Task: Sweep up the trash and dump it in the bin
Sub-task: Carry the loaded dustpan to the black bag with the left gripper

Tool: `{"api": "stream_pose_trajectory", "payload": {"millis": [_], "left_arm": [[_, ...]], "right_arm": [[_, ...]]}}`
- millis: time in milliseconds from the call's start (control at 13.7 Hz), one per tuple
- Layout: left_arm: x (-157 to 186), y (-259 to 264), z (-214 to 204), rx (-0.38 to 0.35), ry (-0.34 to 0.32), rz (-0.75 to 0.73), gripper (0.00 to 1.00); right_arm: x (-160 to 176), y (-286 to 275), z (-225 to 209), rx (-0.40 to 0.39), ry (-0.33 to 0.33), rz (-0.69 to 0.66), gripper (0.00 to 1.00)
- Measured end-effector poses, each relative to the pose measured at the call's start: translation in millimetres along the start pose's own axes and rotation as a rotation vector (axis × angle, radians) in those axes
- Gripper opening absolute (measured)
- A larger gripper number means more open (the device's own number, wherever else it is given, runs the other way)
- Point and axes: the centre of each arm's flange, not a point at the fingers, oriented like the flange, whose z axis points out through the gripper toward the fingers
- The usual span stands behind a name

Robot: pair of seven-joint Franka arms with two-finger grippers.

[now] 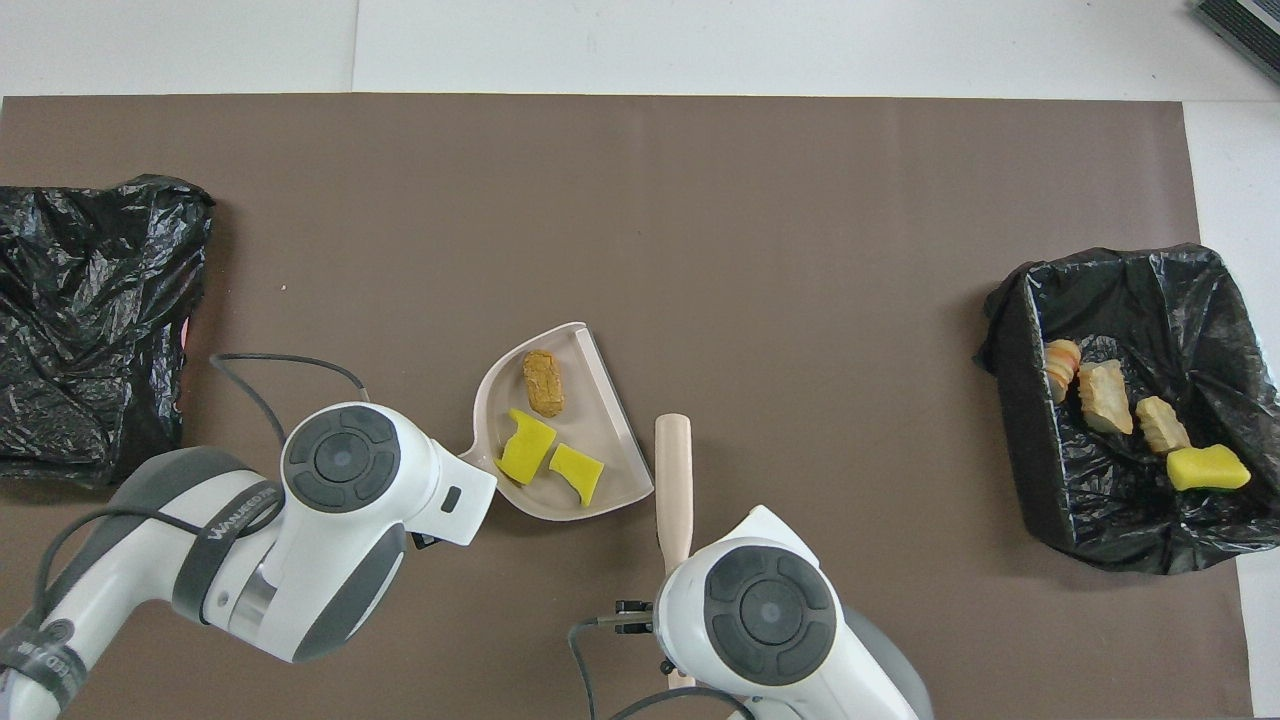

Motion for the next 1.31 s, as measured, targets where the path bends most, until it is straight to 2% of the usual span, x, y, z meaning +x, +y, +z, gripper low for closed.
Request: {"api": "stream_pose_trajectory", "payload": {"millis": [146,437,874,1093,1312], "left_arm": [[-30,-30,-17,-0.001,0.004,-0.014,0.31],[-117,-99,-62,-0.024,0.000,0.020,0.31],[-264,-171,-102,-0.083,0.005,0.072,0.31],[-333,-206,-108,-0.060,0.003,0.125,0.31],[-418,-242,-118,-0.017,0.010,0.132,0.31]], "right_arm": [[1,0,0,-0.002,0.010,-0.003,0.26],[-1,-4,4,-0.003,0.015,-0.012,0.26],[-39,-71,61,0.007,0.062,-0.055,0.26],[-49,-87,91,-0.026,0.093,-0.079,0.26],[-48,-86,98,-0.041,0.094,-0.081,0.26]]}}
